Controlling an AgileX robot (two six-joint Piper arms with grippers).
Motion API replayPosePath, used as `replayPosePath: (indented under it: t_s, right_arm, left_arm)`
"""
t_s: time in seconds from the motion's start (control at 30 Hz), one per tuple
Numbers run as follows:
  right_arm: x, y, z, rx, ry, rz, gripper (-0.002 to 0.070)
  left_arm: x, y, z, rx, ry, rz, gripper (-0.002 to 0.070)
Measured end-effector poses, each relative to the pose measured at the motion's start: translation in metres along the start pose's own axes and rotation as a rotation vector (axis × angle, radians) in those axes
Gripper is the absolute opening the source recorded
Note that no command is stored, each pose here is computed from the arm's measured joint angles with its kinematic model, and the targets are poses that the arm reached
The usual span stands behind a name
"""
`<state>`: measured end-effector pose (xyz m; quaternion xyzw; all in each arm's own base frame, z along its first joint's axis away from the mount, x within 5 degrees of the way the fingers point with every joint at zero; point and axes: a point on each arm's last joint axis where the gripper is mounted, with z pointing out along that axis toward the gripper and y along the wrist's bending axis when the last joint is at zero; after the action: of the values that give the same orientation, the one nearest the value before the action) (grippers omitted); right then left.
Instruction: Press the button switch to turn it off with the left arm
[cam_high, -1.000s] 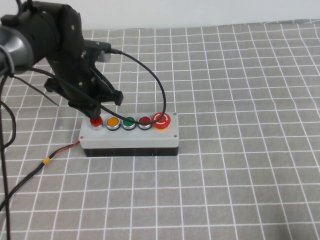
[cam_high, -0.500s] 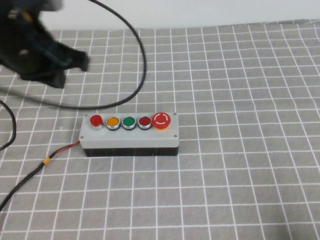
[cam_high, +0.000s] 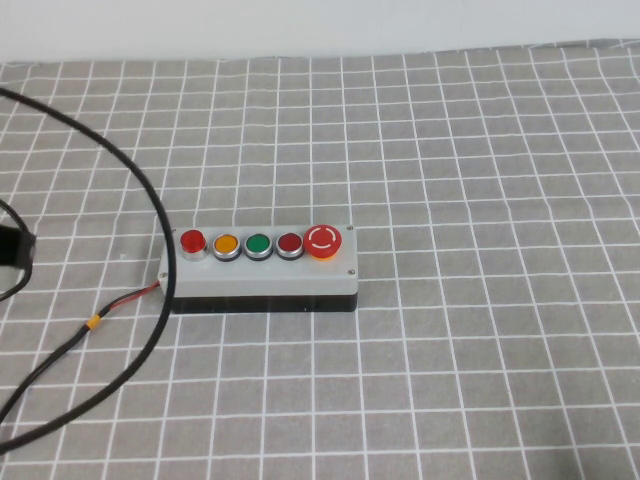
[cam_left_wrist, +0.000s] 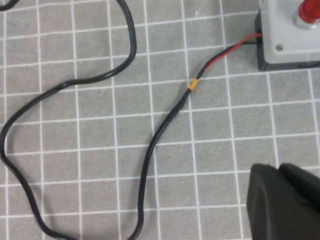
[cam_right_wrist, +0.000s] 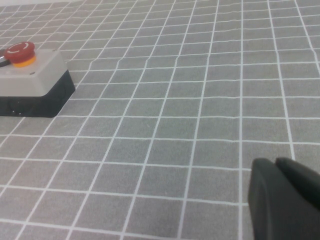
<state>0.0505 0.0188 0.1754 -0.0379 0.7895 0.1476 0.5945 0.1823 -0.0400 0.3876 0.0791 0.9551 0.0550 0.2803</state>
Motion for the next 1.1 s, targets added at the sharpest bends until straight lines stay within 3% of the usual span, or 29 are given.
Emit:
replayPosePath:
  t_s: [0.37, 0.7, 0.9, 1.1]
  right_arm:
    - [0.0, 0.0, 0.0, 0.0, 0.0, 0.0, -0.0018]
    - [0.0, 0.0, 0.0, 0.0, 0.0, 0.0, -0.0018]
    - [0.0, 0.0, 0.0, 0.0, 0.0, 0.0, -0.0018]
    - [0.0, 0.0, 0.0, 0.0, 0.0, 0.0, -0.0018]
  left_arm:
    - [0.016, 0.004, -0.004, -0.004, -0.059, -0.118, -0.0003]
    - [0.103, 0.003, 0.024, 0.092, -0.535, -0.134, -0.0003]
    - [0.152, -0.004, 0.067, 0.124, -0.699, -0.177, -0.0003]
    - [0.188, -0.011, 0.09, 0.119, -0.872, -0.141, -0.0003]
